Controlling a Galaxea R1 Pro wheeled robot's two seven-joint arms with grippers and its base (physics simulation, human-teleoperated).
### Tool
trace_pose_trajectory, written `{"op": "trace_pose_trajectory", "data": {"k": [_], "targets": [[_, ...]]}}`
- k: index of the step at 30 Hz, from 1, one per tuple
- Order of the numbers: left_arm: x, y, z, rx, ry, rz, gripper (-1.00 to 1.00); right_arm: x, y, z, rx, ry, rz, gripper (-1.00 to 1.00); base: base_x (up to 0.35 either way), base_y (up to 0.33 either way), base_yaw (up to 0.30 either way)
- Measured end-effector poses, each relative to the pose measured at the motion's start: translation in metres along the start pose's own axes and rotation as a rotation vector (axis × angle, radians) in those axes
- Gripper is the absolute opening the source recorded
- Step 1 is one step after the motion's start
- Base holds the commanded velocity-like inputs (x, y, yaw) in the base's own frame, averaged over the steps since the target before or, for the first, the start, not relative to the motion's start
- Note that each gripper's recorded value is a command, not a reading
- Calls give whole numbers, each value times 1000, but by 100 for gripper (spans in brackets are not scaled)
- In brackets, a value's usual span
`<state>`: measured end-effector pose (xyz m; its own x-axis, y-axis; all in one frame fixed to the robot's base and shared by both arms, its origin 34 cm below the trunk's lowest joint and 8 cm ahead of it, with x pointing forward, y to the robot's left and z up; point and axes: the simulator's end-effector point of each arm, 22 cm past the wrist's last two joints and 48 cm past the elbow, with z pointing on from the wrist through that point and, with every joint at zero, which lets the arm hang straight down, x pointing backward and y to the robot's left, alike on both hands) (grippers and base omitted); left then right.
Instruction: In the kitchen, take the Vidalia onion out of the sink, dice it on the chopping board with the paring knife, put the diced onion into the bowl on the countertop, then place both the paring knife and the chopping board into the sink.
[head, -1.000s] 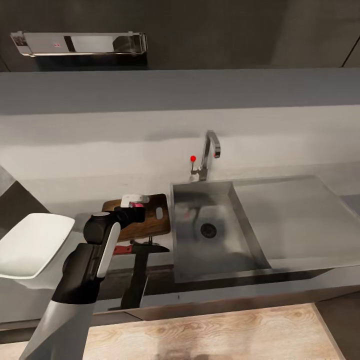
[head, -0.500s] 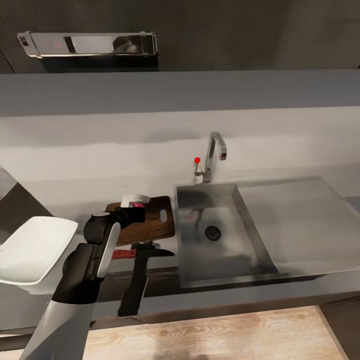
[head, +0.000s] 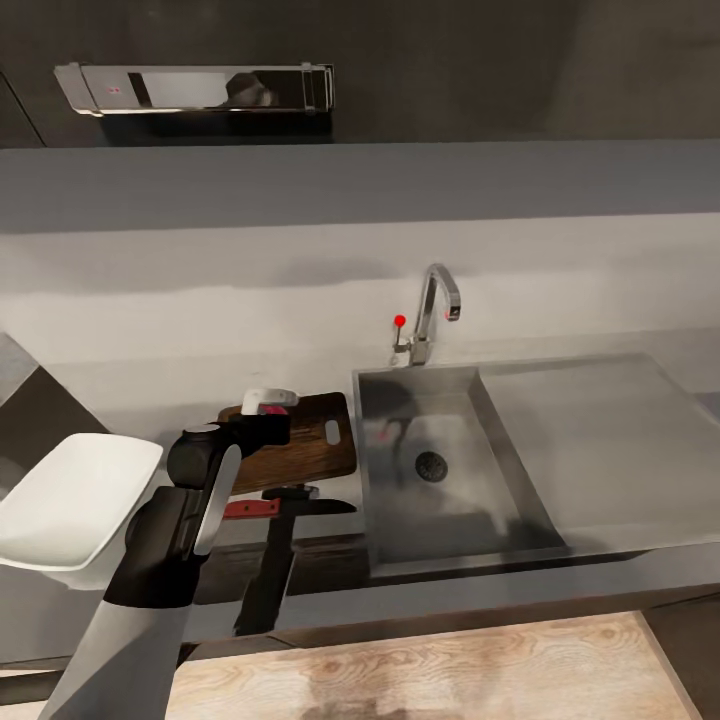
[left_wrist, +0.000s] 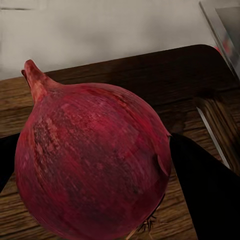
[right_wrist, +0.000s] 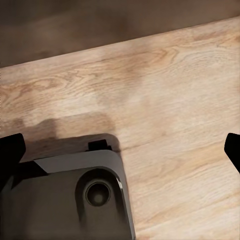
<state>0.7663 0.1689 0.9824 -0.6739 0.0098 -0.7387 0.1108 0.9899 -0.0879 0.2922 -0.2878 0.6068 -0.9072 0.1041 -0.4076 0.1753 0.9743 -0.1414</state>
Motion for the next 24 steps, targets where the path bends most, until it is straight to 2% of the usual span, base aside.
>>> {"op": "trace_pose_trajectory", "data": {"k": [24], "targets": [[17, 2, 13, 0, 34, -4, -100, 14, -2, 0, 9, 32, 3, 100, 0, 0, 0]]}}
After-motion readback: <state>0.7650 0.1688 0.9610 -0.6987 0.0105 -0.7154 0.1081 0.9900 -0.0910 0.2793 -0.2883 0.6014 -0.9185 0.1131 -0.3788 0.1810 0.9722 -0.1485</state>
